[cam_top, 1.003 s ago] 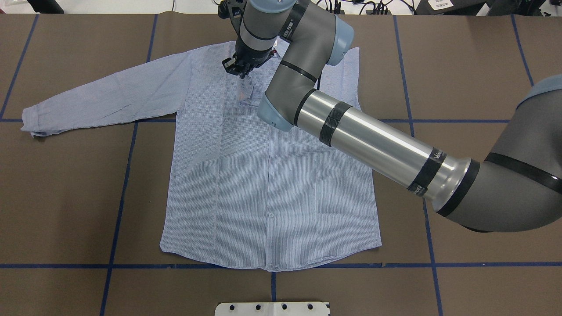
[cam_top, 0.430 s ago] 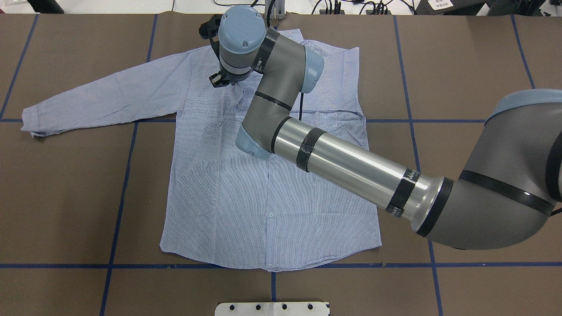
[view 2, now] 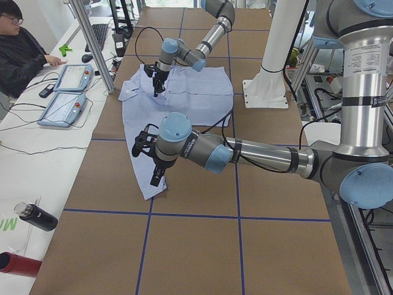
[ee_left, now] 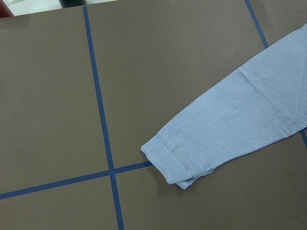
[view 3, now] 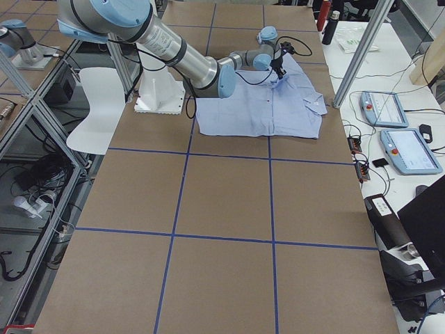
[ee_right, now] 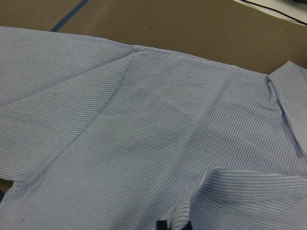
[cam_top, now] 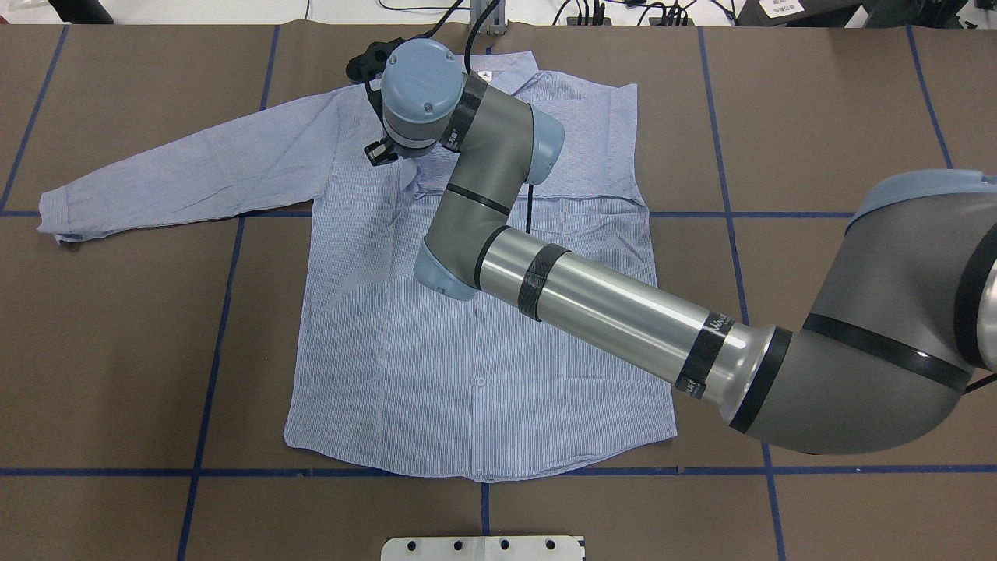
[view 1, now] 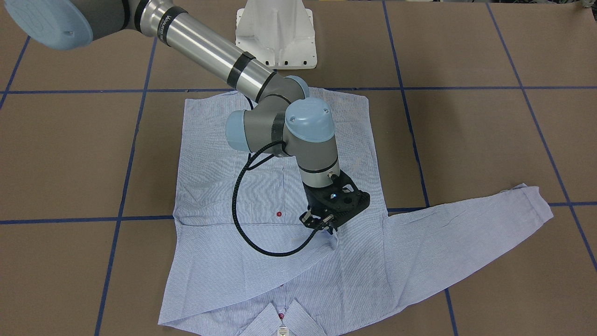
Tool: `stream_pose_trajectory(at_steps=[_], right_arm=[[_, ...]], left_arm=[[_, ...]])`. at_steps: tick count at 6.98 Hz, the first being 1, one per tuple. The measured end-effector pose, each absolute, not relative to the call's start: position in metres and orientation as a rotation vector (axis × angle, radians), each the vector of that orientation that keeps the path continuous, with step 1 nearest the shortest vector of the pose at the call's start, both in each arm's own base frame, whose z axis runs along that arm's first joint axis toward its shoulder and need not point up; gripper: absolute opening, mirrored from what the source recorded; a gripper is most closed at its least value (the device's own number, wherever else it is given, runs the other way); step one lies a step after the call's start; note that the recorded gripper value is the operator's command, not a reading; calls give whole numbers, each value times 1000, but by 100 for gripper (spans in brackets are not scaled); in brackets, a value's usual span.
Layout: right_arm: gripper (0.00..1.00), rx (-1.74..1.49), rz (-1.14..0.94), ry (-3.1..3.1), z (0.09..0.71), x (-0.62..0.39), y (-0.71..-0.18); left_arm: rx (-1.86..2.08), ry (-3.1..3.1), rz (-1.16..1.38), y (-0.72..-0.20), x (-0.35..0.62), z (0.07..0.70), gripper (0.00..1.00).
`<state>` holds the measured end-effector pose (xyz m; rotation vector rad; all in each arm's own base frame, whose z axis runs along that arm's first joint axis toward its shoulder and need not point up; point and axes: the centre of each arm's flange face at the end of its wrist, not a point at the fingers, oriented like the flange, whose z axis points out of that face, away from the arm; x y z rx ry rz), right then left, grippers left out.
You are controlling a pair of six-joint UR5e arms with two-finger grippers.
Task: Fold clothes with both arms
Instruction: 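Lay the sleeve diagonally across the shirt front with the right gripper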
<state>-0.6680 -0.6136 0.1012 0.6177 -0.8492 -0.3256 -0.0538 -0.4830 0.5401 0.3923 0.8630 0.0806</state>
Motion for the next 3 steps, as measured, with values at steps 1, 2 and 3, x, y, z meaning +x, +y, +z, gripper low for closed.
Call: stream_pose_trajectory(at_steps=[1,2,3], right_arm=[[99,609,-294,-867,94,-669,-612],[99,598,-256,-888,83,-669,-611],[99,592,-237,-899,78,-669,-610]], left_arm=[[392,863,80,-483,-54,540,100],[391,863,80,-483,-54,541,100],[391,863,80,-483,-54,541,100]])
